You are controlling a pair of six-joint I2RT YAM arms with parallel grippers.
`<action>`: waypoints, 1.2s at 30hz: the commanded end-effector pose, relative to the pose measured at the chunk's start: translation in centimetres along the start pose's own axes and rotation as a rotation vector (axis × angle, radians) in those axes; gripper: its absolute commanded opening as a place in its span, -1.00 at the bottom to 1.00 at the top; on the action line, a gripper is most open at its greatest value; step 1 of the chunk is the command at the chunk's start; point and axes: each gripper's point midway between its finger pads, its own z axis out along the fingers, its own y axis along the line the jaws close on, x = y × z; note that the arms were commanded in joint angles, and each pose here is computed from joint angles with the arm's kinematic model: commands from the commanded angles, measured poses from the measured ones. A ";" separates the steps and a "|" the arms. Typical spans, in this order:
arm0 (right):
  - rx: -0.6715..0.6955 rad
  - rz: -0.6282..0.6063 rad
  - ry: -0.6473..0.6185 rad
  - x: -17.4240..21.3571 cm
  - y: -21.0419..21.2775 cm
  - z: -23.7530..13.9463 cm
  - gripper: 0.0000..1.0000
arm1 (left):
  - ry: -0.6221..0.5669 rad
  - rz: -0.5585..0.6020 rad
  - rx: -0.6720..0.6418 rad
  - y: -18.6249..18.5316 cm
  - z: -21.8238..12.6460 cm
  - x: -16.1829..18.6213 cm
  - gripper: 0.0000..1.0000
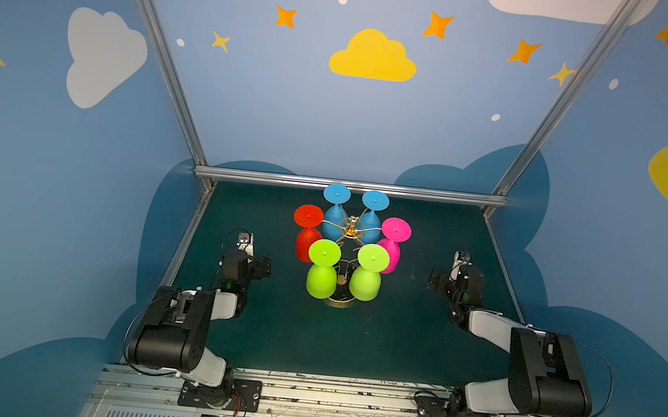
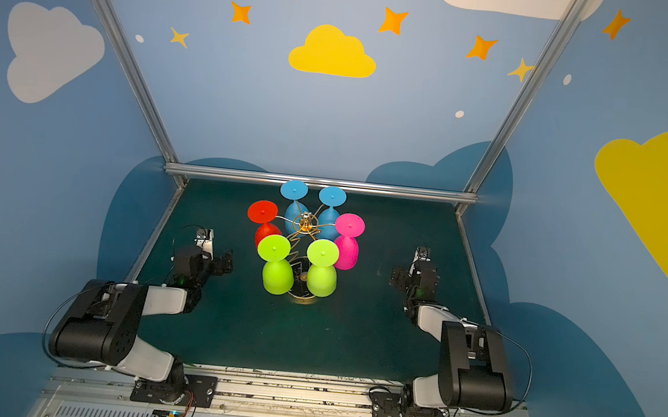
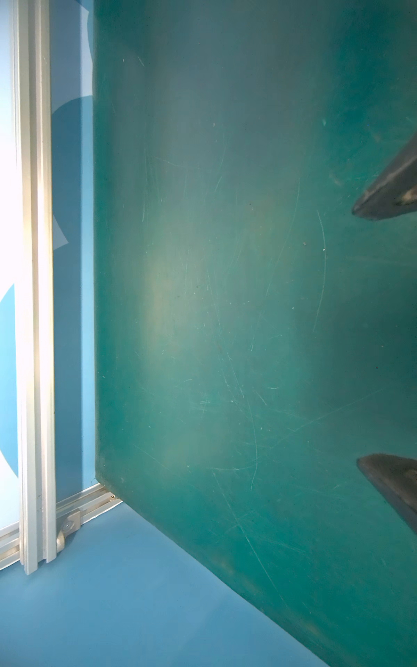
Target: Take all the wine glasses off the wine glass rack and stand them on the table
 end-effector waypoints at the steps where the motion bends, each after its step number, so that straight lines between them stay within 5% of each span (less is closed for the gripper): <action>1: 0.027 0.022 -0.049 -1.8 -0.3 -0.4 0.97 | -0.028 -0.025 -0.010 0.3 0.2 -0.9 1.00; 4: 0.070 0.009 -0.041 -4.5 -0.5 -2.4 0.97 | -0.084 -0.088 -0.140 2.6 -1.2 -2.9 1.00; 6: 0.108 0.104 -0.038 -7.5 -1.1 -4.5 0.98 | -0.039 -0.093 -0.170 3.2 -2.8 -4.6 1.00; 8: 0.030 0.180 -0.058 -10.2 0.0 -6.6 0.98 | -0.057 -0.221 -0.226 4.4 -4.5 -6.8 1.00; 13: -0.170 0.360 -0.140 -13.9 2.3 -11.1 0.98 | -0.245 -0.415 -0.072 2.8 -7.8 -11.9 1.00; 16: -0.398 0.353 -0.214 -15.2 4.7 -14.7 0.97 | -0.341 -0.559 0.024 2.1 -10.0 -13.2 1.00; 22: -0.696 0.389 -0.189 -16.4 8.4 -20.6 0.43 | -0.393 -0.563 0.189 0.0 -14.2 -16.3 1.00; 28: -1.061 0.457 -0.007 -17.9 13.4 -23.9 0.32 | -0.407 -0.521 0.309 -1.9 -16.8 -17.8 1.00; 36: -1.108 0.419 0.095 -18.2 16.6 -23.8 0.24 | -0.404 -0.513 0.337 -2.3 -17.5 -17.9 1.00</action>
